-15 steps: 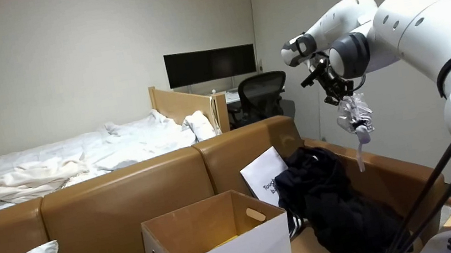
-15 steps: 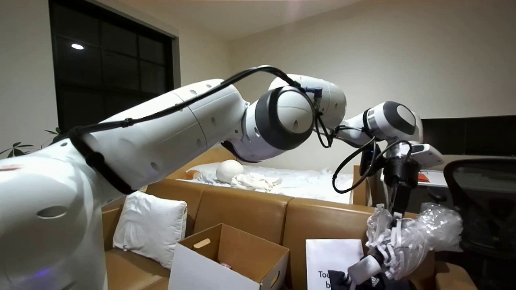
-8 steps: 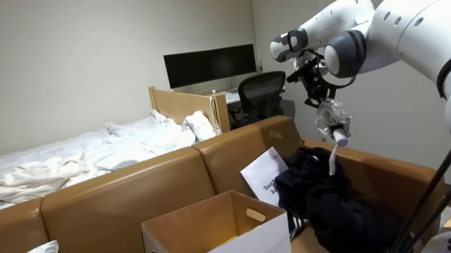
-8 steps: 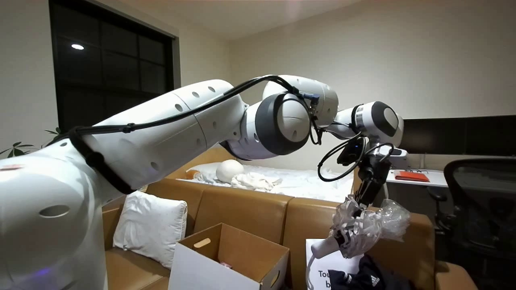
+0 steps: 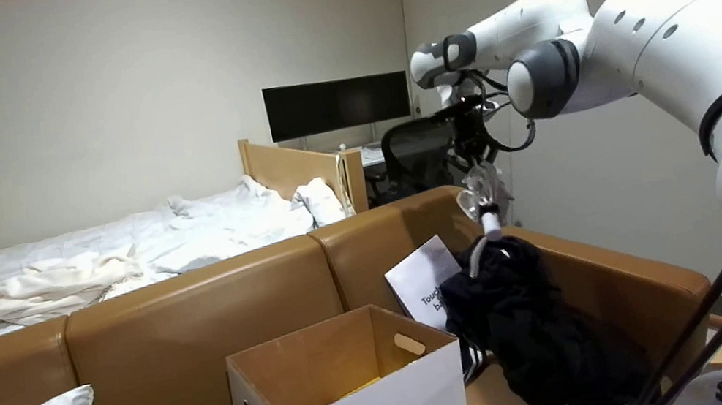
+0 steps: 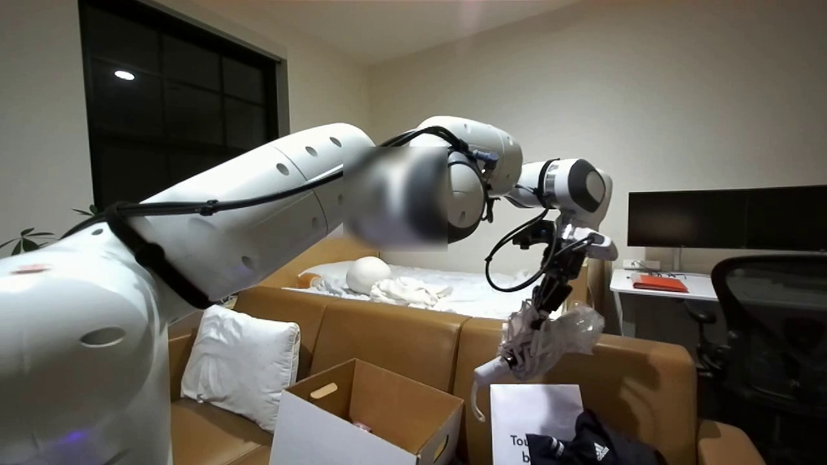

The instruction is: Remove the clothes from the box, put them on the couch, and then put the umbrella on the couch in the box

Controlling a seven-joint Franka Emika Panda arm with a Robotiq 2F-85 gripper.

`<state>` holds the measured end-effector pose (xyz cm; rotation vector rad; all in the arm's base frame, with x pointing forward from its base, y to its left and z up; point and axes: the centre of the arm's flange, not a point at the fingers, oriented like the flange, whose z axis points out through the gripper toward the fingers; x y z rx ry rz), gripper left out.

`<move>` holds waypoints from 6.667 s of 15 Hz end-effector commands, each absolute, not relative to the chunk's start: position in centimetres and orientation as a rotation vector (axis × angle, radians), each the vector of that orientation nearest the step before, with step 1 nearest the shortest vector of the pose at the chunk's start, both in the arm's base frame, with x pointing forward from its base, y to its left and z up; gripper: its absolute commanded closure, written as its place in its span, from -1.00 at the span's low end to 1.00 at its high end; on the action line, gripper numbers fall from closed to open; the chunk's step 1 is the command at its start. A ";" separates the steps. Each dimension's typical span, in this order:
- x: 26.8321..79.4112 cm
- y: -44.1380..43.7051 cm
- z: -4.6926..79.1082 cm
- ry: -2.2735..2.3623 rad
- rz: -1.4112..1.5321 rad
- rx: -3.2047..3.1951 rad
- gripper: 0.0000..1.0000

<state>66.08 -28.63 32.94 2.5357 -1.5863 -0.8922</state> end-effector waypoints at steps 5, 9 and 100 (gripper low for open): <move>69.1 -20.8 40.4 -1.471 -0.801 2.866 0.89; 66.7 -17.9 40.2 -1.315 -0.834 2.942 0.97; 69.7 4.4 6.5 -1.986 -1.138 2.827 0.97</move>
